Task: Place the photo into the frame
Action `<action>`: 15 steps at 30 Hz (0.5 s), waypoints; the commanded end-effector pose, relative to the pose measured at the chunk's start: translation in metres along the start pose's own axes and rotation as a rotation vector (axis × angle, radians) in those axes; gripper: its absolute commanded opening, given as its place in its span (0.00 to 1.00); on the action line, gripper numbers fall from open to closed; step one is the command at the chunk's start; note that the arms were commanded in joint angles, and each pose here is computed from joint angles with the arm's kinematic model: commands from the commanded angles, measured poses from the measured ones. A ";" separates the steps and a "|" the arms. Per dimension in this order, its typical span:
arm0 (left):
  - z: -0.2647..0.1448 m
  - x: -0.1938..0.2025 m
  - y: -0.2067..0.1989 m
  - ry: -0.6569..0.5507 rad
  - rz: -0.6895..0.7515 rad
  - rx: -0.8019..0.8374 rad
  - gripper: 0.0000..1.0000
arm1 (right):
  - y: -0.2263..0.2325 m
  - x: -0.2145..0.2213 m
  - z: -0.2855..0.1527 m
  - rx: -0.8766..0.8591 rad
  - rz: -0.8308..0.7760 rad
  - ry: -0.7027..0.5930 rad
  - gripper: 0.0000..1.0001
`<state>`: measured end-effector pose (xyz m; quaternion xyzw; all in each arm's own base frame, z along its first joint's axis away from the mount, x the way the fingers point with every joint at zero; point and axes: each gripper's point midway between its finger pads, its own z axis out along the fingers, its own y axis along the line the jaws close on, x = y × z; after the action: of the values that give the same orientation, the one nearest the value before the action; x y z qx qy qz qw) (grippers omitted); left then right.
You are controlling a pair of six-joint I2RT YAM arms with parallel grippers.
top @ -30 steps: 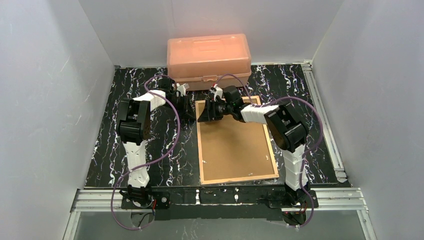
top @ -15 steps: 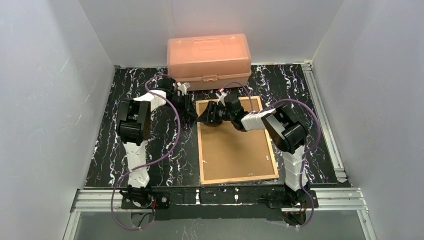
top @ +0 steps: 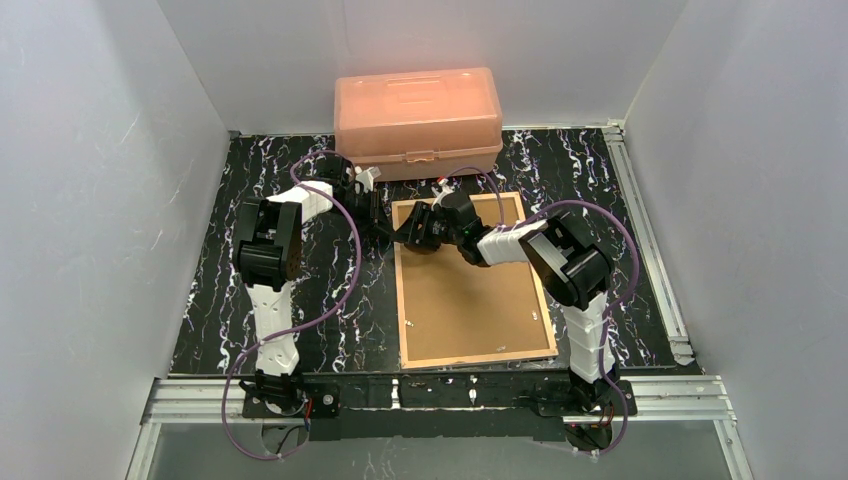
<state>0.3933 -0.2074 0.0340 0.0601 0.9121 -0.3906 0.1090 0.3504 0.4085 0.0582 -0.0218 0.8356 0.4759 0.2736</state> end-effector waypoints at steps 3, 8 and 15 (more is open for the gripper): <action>-0.002 0.009 -0.003 0.020 -0.008 0.002 0.12 | 0.001 -0.010 -0.002 0.031 -0.013 -0.044 0.64; -0.002 0.009 -0.003 0.017 -0.007 0.005 0.11 | 0.001 -0.003 0.005 0.021 0.002 -0.028 0.63; -0.001 0.007 -0.004 0.015 -0.010 0.010 0.11 | 0.005 0.000 0.012 0.009 0.009 -0.021 0.63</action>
<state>0.3933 -0.2083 0.0344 0.0591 0.9107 -0.3941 0.1089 0.3503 0.4121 0.0585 -0.0126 0.8361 0.4746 0.2748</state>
